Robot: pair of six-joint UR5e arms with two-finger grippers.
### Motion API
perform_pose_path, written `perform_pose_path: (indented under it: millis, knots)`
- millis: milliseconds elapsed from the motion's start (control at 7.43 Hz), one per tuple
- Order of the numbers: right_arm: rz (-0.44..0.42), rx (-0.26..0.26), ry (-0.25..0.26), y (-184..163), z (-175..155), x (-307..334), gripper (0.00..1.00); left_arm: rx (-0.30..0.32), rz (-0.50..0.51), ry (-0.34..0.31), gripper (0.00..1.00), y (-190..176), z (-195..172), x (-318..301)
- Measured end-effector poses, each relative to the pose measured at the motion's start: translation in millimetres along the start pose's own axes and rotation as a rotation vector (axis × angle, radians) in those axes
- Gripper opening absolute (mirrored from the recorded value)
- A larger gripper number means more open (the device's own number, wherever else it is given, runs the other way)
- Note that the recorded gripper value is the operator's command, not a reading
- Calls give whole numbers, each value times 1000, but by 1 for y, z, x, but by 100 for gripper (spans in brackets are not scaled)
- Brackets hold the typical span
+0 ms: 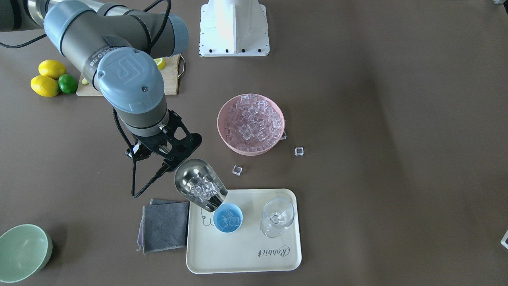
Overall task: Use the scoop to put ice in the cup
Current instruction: 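Tilt the scoop with the right gripper to pour ice into the blue cup, then carry the empty scoop with the right gripper back to its spot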
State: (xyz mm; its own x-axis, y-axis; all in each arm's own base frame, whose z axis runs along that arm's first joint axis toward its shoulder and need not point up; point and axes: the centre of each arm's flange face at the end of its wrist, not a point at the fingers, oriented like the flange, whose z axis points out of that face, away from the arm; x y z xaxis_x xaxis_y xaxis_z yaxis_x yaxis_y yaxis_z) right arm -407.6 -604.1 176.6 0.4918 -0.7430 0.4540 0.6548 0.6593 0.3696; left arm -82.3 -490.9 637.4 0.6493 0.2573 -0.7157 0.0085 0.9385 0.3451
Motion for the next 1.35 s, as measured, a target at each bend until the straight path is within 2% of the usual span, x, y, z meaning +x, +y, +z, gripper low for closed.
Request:
perform_pose_path:
  millis: [808,1212,1346]
  knots:
    - [-32,-70,37,-20,-5,4,0,2,3,0,99,-1,-1,0]
    - [-41,-77,41,-16,-13,2,0,2,3,0,99,-1,-1,0]
    - [-41,-64,40,-2,-21,1,0,3,4,1,99,-2,-1,1]
